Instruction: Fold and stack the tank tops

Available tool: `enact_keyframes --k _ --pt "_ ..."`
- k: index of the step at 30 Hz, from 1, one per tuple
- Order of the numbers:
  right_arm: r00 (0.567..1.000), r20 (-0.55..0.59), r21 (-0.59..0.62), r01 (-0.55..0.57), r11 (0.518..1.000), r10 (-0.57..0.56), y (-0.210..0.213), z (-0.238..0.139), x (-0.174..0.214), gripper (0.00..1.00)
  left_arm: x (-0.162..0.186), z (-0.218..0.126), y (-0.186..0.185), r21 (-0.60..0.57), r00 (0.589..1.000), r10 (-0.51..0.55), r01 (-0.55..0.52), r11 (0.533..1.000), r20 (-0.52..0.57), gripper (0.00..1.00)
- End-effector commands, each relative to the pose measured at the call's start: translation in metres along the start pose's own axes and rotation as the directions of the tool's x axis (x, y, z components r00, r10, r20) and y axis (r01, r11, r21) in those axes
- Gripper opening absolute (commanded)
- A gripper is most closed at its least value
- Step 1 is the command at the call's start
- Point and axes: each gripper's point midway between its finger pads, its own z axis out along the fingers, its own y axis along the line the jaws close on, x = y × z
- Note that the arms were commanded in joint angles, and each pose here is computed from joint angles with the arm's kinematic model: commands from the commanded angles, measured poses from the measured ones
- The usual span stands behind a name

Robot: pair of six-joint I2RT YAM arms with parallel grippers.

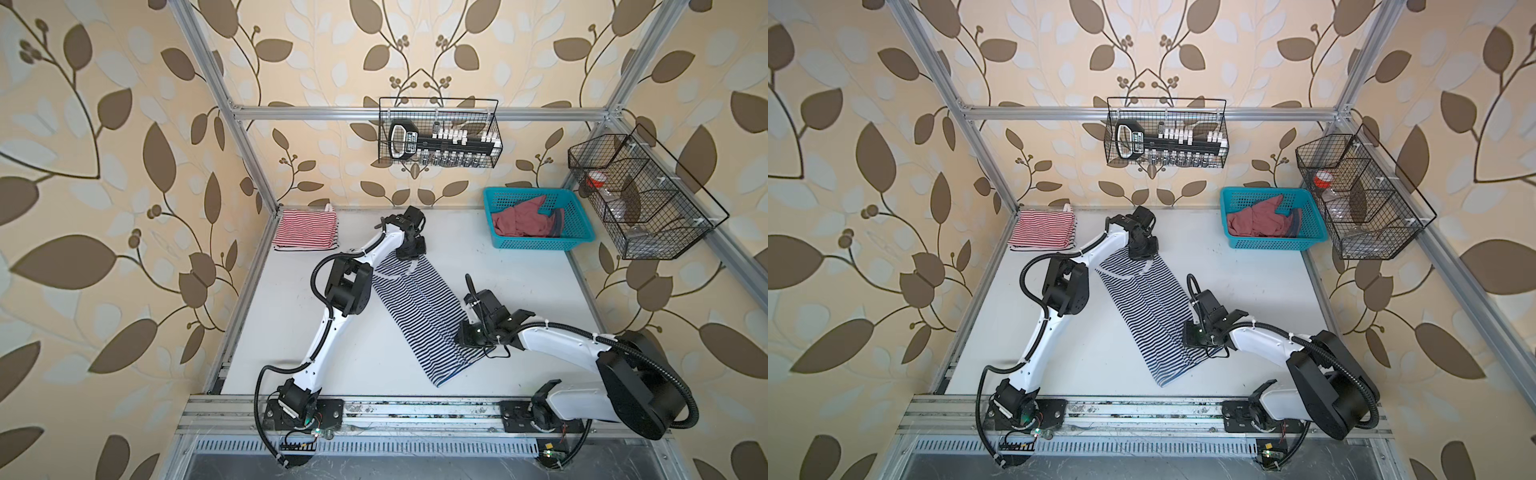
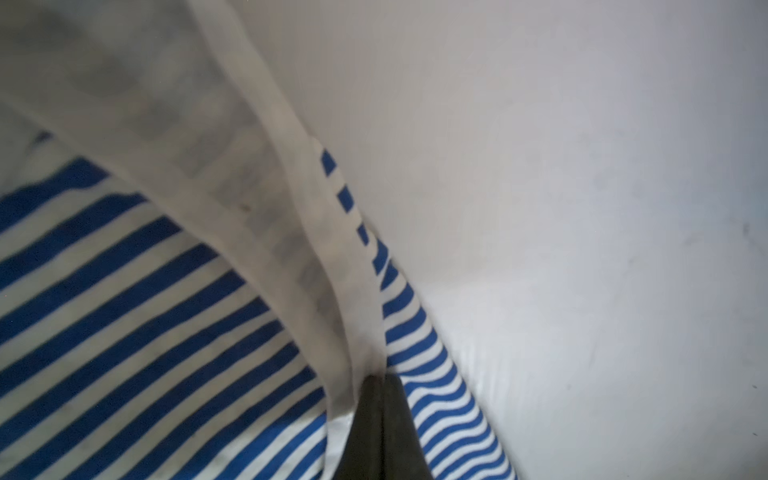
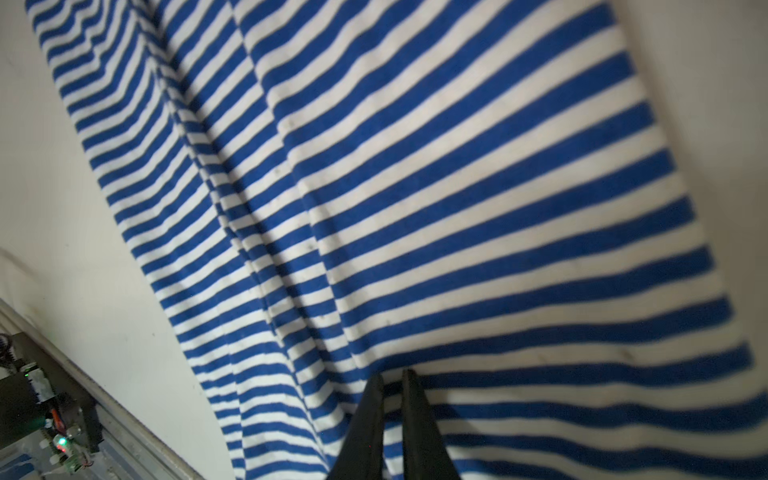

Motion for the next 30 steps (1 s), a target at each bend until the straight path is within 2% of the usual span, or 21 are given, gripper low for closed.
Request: enact_keyframes --k 1,9,17,22,26,30 --pt "0.966 -0.225 0.136 -0.099 0.986 0.128 -0.039 0.015 0.077 0.13 0.044 0.057 0.009 0.035 0.988 0.027 -0.022 0.999 -0.152 0.00" --pt "0.965 -0.248 0.036 -0.081 0.996 0.087 0.001 0.031 0.083 0.15 0.049 0.064 -0.035 0.128 0.977 0.187 -0.173 0.976 -0.106 0.00" --pt "0.964 -0.262 0.005 -0.042 0.999 0.042 0.023 0.045 0.080 0.17 0.047 0.061 -0.033 0.100 0.974 0.204 -0.194 0.976 -0.097 0.00" --pt "0.972 -0.236 0.001 -0.017 1.000 0.017 0.031 0.042 0.071 0.19 0.026 0.027 -0.042 0.069 0.977 0.215 -0.214 0.974 -0.004 0.00" --pt "0.979 -0.205 0.006 -0.001 1.000 0.002 0.033 0.034 0.064 0.20 0.002 -0.019 -0.055 0.037 0.969 0.223 -0.228 0.973 0.103 0.00" --pt "0.987 -0.157 -0.015 0.017 1.000 -0.019 0.041 0.022 0.053 0.21 -0.019 -0.068 -0.073 0.028 0.951 0.226 -0.237 0.971 0.213 0.13"
